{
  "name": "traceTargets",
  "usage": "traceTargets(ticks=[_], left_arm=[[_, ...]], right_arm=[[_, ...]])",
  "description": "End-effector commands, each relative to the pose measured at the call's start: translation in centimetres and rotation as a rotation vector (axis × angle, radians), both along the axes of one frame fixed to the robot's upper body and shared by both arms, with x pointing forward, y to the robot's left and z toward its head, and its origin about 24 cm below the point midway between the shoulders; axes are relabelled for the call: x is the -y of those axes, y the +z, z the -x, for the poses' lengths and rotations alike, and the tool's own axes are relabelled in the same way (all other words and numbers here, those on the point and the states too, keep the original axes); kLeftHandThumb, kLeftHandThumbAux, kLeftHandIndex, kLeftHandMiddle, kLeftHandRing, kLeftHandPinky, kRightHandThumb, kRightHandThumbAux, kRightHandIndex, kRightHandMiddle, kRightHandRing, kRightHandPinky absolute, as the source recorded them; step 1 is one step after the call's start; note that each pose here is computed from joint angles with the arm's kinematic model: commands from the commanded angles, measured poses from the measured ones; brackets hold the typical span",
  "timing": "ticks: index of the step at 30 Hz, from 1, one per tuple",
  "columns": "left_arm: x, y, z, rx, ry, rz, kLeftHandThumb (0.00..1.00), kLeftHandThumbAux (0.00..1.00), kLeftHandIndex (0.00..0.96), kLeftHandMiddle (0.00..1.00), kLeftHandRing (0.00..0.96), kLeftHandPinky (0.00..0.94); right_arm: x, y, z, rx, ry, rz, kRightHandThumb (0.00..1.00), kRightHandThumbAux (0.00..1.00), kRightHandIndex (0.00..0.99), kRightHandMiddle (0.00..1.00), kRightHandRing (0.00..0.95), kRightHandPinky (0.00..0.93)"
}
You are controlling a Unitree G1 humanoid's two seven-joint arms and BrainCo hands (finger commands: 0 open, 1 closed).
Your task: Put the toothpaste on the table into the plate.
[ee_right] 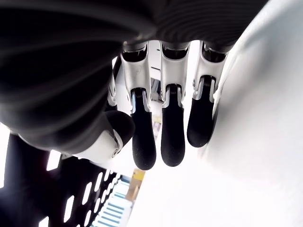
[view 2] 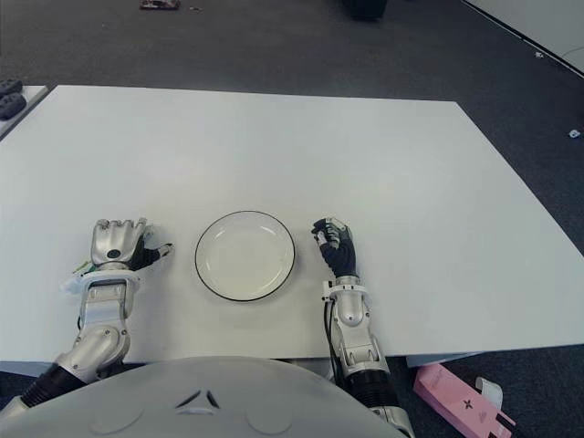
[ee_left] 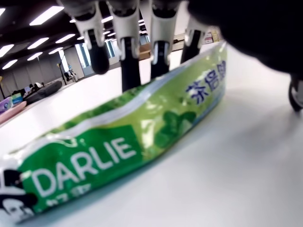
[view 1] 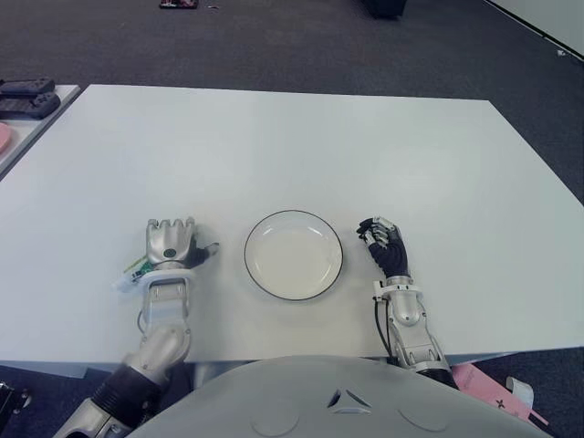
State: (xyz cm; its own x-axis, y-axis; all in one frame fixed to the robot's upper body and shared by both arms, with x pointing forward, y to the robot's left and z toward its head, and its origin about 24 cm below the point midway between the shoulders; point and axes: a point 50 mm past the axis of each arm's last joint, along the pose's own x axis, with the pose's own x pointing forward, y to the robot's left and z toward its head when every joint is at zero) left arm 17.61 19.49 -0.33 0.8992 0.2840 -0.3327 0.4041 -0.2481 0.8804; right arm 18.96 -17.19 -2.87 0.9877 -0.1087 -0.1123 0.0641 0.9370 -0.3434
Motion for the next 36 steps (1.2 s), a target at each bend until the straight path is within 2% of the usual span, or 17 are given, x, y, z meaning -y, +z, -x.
traceTargets(ticks=[1,3,8,11,19,28,36], left_arm=[[-1.0,-4.5,4.9,-0.366,0.08,0.112,0.473,0.71,0.394,0.522,0.545,0.601],[-1.2,-4.4,5.0,-0.387,0.11,0.181,0.605,0.708,0.416,0.558,0.575,0.619],[-1.6,-4.1,5.0,-0.425,0.166,0.318,0.685,0.705,0.431,0.625,0.646,0.694],[-2.3,-4.1,4.9,-0.468,0.222,0.449,0.698,0.704,0.436,0.671,0.678,0.721],[-4.0,-5.1,4.9,-0.556,0.307,0.625,0.707,0.707,0.44,0.742,0.743,0.783],[-4.8,-5.2,4.6,-0.657,0.364,0.792,0.707,0.71,0.44,0.766,0.764,0.771],[-5.2,-4.9,4.1,-0.68,0.388,0.869,0.704,0.712,0.439,0.765,0.764,0.769]], right_arm=[[1.4,-1.8,1.5,-0.121,-0.042,0.045,0.707,0.735,0.424,0.52,0.499,0.443],[1.4,-1.7,1.5,-0.119,-0.042,0.044,0.708,0.734,0.424,0.519,0.498,0.445],[1.4,-1.6,1.6,-0.111,-0.041,0.04,0.709,0.734,0.424,0.518,0.5,0.455],[1.4,-1.6,1.6,-0.105,-0.035,0.039,0.707,0.734,0.424,0.514,0.503,0.48],[1.4,-1.4,1.5,-0.095,-0.03,0.036,0.707,0.734,0.425,0.512,0.503,0.478],[1.5,-1.4,1.5,-0.093,-0.034,0.045,0.705,0.735,0.424,0.5,0.506,0.493],[1.7,-1.5,1.4,-0.095,-0.033,0.059,0.705,0.735,0.424,0.505,0.511,0.485]])
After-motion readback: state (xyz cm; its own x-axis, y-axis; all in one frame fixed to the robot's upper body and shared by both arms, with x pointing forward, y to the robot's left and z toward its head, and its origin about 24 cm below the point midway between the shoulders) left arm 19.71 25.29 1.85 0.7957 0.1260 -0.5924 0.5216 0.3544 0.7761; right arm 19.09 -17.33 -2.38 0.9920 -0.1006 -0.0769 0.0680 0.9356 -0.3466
